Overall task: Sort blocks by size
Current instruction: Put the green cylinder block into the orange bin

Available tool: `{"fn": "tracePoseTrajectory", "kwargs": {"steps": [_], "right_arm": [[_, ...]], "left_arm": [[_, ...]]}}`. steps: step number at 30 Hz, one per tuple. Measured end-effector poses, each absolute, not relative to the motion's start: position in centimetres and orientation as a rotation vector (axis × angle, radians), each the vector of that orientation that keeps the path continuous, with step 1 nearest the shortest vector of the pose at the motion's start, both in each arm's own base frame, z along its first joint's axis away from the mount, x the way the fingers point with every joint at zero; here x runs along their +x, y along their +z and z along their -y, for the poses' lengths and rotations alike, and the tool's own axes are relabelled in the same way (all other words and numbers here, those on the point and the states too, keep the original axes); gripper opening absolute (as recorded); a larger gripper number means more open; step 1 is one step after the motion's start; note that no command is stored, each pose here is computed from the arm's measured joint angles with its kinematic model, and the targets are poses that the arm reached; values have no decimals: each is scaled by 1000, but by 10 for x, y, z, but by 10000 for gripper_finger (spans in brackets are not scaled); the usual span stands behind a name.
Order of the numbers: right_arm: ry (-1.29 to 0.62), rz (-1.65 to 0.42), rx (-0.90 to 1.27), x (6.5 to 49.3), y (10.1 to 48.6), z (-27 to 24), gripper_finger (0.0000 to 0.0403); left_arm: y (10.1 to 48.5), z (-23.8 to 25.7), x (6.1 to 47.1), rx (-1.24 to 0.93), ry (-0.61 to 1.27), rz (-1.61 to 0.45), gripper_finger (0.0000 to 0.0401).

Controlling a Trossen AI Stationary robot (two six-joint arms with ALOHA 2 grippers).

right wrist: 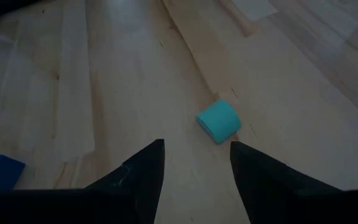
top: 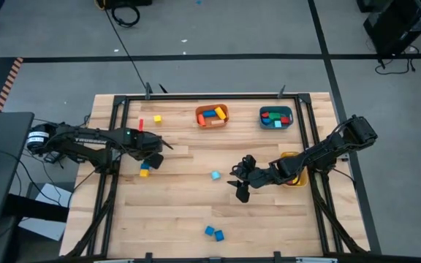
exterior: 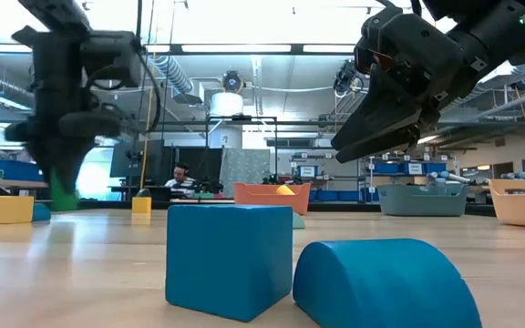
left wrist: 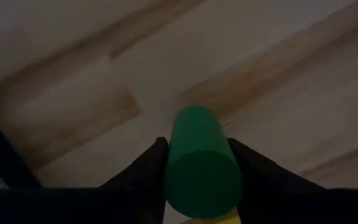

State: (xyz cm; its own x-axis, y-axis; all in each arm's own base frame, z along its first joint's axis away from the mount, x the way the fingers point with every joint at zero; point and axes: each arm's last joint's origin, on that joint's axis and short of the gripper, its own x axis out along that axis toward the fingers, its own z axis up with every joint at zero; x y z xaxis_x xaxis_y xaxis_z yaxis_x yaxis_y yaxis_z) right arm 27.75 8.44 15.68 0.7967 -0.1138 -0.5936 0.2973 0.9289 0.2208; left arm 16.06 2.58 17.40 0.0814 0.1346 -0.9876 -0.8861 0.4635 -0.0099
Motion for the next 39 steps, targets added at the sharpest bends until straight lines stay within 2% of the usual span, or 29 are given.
{"fn": "tracePoseTrajectory", "kwargs": {"steps": [5,12,15,29,34,39], "right_arm": [[-225,-611,313,278,157,-84,197],[-224,-611,314,278,157,-84,197],[-224,-609,315,278,157,-85,197],[-223,-604,316,278,157,-84,197],[-223,-604,316,278,157,-84,197],[-220,-607,304,278,157,-84,197]], "left_arm": [[201,-30,179,-728,829,-1133,144],[239,-39,227,-636,626,-717,143],[248,-48,250,-596,584,-622,143],[228,-137,370,-397,527,-730,143],[209,-168,389,-391,542,-768,143],[191,-187,388,-402,575,-801,155]]}}
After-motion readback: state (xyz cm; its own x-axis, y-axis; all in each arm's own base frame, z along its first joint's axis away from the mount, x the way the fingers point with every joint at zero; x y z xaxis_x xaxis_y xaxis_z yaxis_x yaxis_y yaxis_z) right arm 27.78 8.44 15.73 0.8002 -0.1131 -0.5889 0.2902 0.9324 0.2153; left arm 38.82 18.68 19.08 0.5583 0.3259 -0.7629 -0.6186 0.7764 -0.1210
